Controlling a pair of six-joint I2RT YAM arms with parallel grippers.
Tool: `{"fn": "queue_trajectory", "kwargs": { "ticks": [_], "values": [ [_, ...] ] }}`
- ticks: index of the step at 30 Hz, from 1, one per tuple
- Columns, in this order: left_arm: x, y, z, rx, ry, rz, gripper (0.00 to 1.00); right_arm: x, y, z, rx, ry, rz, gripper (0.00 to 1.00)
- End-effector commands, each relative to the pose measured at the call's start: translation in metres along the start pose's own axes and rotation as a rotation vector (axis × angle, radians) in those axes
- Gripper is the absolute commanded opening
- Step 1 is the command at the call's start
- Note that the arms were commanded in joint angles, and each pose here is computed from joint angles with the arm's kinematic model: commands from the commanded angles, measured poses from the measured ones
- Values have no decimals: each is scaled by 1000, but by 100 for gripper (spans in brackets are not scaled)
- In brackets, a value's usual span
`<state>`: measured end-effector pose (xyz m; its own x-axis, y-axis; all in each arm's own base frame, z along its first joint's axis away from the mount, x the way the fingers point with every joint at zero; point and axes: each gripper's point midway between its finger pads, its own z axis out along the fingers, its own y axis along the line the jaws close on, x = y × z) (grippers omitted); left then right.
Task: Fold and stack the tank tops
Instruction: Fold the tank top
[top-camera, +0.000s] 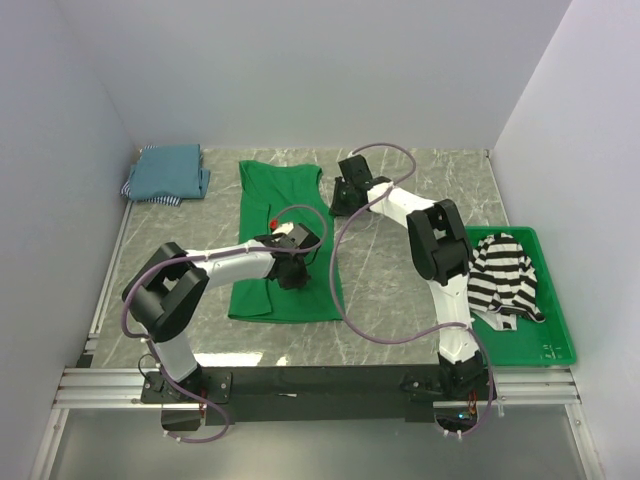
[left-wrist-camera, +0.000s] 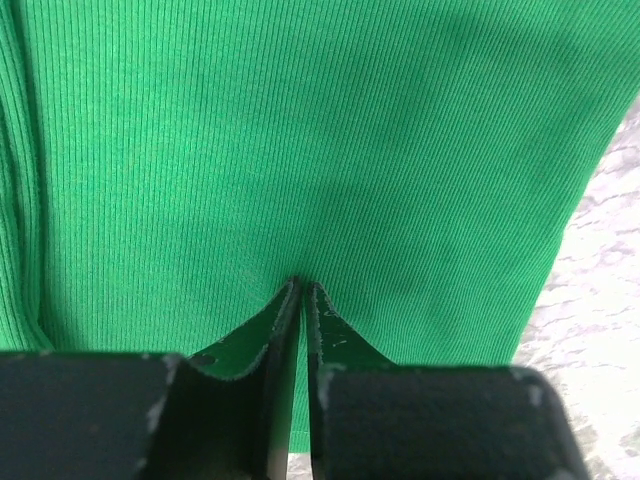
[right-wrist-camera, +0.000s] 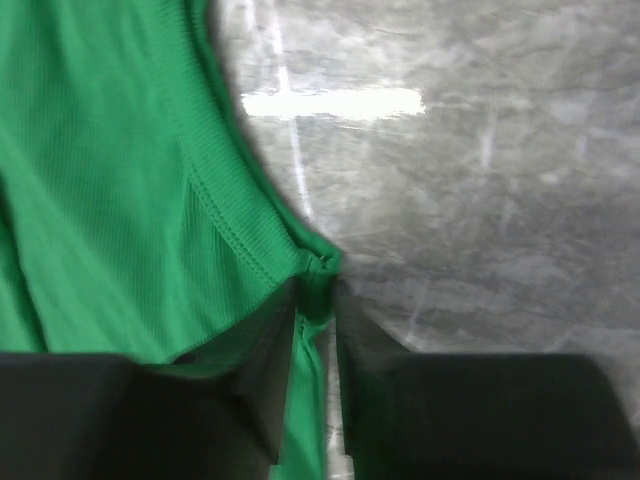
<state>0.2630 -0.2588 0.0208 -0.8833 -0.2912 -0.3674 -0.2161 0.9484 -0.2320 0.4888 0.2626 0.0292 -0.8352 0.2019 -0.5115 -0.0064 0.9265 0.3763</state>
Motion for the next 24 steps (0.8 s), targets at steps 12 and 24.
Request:
{"fn": "queue_trajectory", "kwargs": {
  "ticks": [12, 24],
  "values": [
    [48, 36, -14, -29, 152, 168, 13, 26, -51, -25, 172, -49, 50, 0],
    [77, 32, -41, 38, 201, 255, 19, 66, -61, -71, 91, -68, 104, 25]
  ]
}}
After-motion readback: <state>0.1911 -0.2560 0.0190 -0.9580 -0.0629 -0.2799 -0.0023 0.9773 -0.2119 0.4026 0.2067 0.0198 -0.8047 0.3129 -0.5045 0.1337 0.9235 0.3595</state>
